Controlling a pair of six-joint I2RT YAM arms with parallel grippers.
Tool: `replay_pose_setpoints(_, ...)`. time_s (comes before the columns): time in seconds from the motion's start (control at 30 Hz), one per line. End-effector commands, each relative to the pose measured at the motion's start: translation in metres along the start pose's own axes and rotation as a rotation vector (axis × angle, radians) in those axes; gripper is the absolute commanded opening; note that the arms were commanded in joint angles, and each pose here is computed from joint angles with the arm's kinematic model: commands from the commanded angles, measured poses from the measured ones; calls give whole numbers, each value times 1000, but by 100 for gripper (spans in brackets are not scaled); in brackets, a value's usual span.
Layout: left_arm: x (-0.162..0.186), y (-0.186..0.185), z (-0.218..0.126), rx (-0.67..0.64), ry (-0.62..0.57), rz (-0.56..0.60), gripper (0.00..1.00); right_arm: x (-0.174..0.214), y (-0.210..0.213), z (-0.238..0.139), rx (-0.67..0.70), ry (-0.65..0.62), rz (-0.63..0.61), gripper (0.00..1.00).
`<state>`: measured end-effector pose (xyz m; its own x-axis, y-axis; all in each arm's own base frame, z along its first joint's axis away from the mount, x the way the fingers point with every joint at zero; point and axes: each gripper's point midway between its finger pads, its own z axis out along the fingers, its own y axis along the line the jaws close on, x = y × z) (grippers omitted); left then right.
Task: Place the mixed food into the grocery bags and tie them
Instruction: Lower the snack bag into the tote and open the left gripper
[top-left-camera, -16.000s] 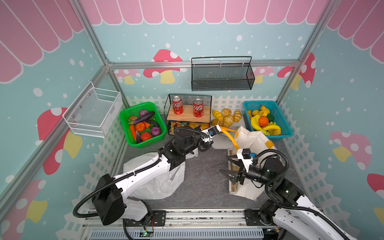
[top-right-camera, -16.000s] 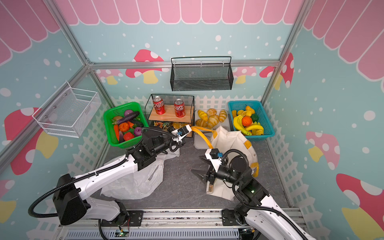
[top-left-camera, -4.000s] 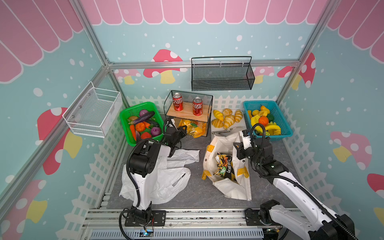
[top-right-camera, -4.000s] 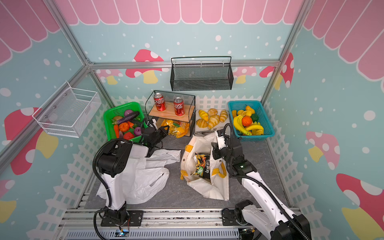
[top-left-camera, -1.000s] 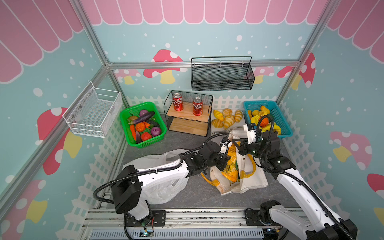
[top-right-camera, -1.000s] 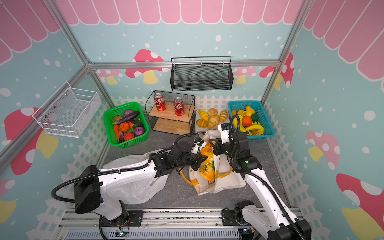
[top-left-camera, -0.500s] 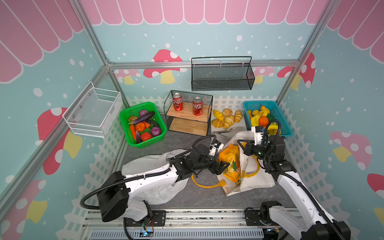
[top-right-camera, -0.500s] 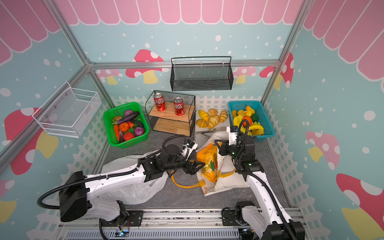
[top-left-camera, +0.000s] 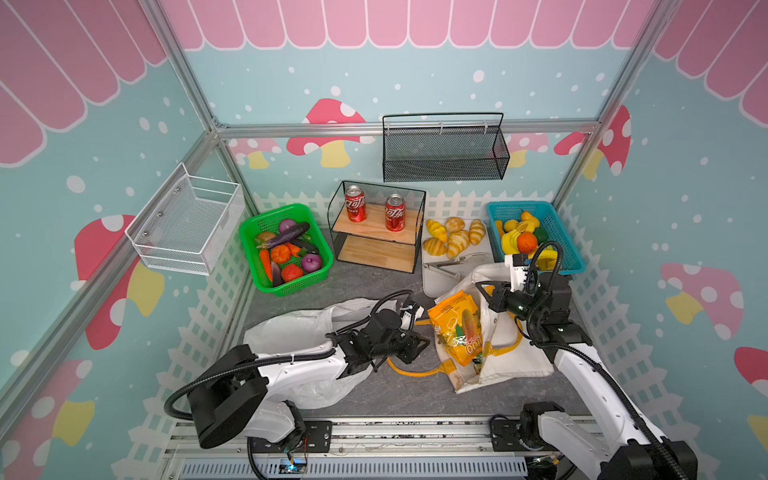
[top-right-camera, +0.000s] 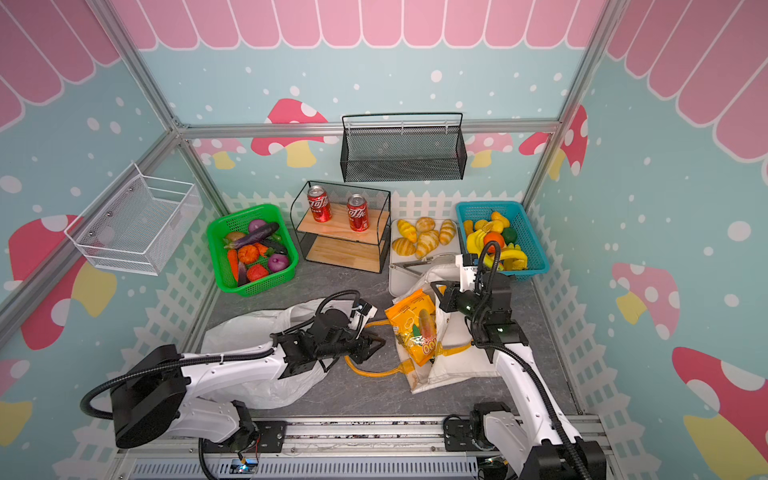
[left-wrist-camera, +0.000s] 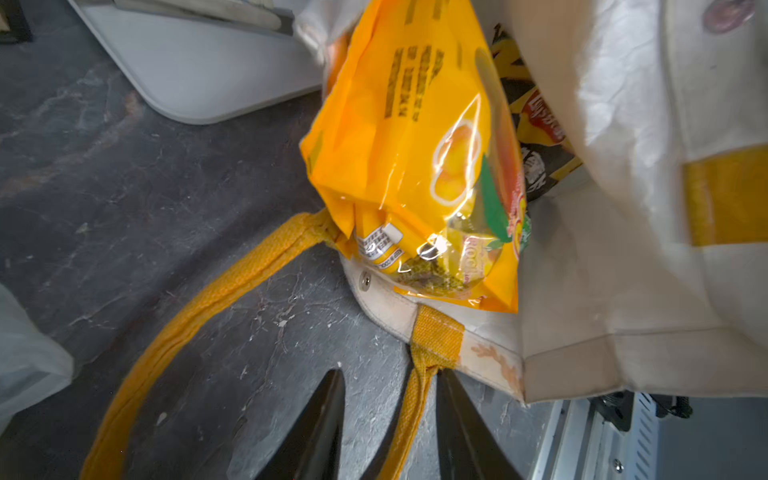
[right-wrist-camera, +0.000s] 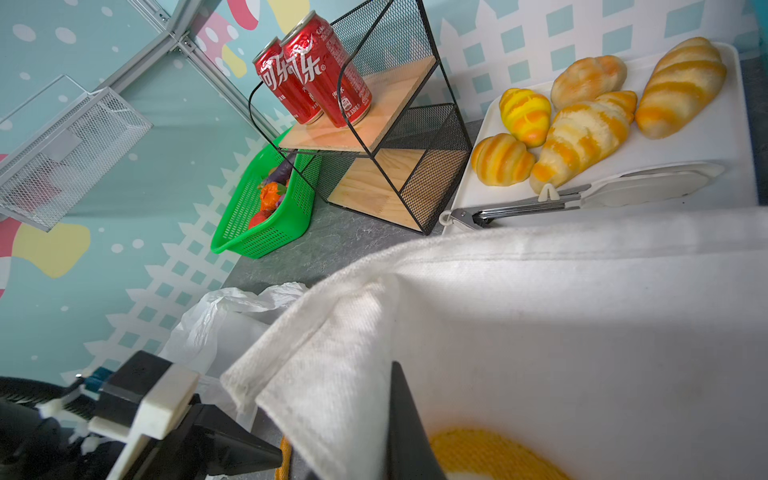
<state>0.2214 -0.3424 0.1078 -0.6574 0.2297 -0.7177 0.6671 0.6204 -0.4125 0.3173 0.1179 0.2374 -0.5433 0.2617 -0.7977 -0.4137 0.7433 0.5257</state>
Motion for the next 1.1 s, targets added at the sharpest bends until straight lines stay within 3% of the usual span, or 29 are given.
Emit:
replay_pose_setpoints(0.0,-9,0,14,16,-57,-12,37,-17,10,-3,-46,-59,-32,0)
replay_pose_setpoints(0.3,-4,13,55,-12,-98,-23,25,-23,13,-4,-50,-72,-48,0)
replay_pose_setpoints(1.07,16,19,90,-2,-141,-89,30,-26,16,-7,-59,-86,-58,0)
